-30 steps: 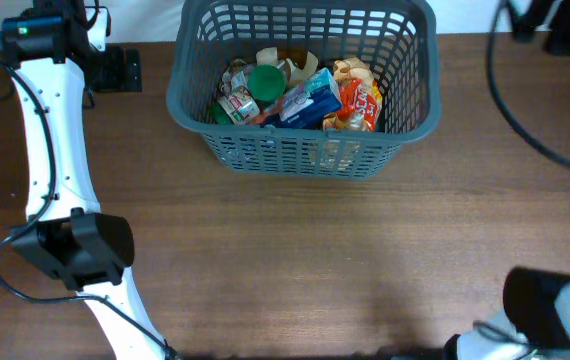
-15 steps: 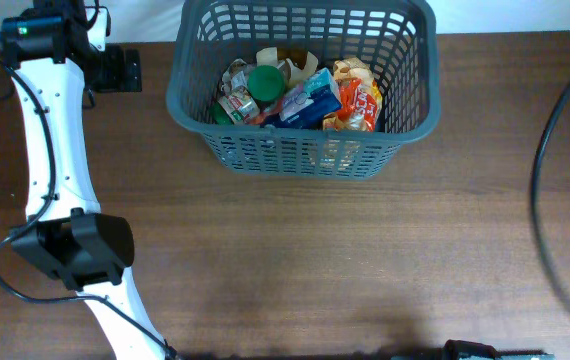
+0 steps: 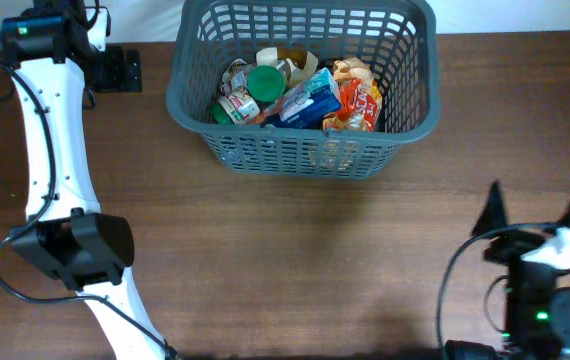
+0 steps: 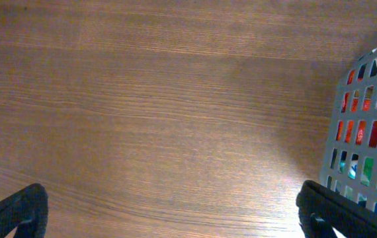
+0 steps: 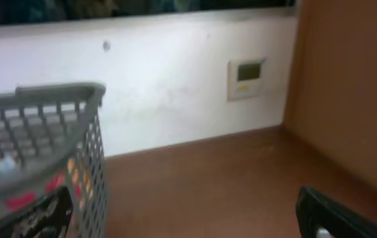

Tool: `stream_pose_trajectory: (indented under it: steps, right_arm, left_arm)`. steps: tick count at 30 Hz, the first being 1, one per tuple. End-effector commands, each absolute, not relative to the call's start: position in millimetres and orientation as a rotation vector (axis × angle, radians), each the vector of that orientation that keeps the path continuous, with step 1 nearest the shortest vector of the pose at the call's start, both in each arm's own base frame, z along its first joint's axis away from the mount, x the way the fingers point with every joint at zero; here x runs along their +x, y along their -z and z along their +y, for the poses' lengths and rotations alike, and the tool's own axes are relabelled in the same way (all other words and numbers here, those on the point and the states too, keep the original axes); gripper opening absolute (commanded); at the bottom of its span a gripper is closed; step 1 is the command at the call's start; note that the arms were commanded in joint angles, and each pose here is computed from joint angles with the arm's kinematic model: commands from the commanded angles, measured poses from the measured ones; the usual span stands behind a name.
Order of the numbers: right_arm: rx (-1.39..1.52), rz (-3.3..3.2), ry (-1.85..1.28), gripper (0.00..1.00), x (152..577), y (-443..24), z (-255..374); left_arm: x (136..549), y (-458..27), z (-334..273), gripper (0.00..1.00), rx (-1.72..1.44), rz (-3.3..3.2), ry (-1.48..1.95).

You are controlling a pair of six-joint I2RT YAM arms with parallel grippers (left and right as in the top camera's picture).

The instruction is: Pack container

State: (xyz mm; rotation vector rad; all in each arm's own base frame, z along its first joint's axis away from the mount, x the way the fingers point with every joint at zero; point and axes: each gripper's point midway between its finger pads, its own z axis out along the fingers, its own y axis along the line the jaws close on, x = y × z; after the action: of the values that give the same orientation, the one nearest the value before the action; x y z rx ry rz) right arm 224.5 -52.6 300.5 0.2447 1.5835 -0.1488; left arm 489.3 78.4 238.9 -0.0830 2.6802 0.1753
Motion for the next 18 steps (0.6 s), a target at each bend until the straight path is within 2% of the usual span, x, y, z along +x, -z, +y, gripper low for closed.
stream_pose_trajectory:
  steps: [1, 10, 18]
  right_arm:
    - [0.191, 1.594, 0.091, 0.99, 227, -266, -40]
    - [0.201, 1.686, 0.088, 0.99, 234, -192, -41]
    - [0.205, 1.704, 0.091, 0.99, 240, -164, -43]
  left_arm:
    - [488, -242, 78, 0.99, -0.092, 2.673, -0.166]
    - [488, -242, 78, 0.99, -0.092, 2.673, -0.166]
    - [488, -242, 78, 0.99, -0.092, 2.673, -0.166]
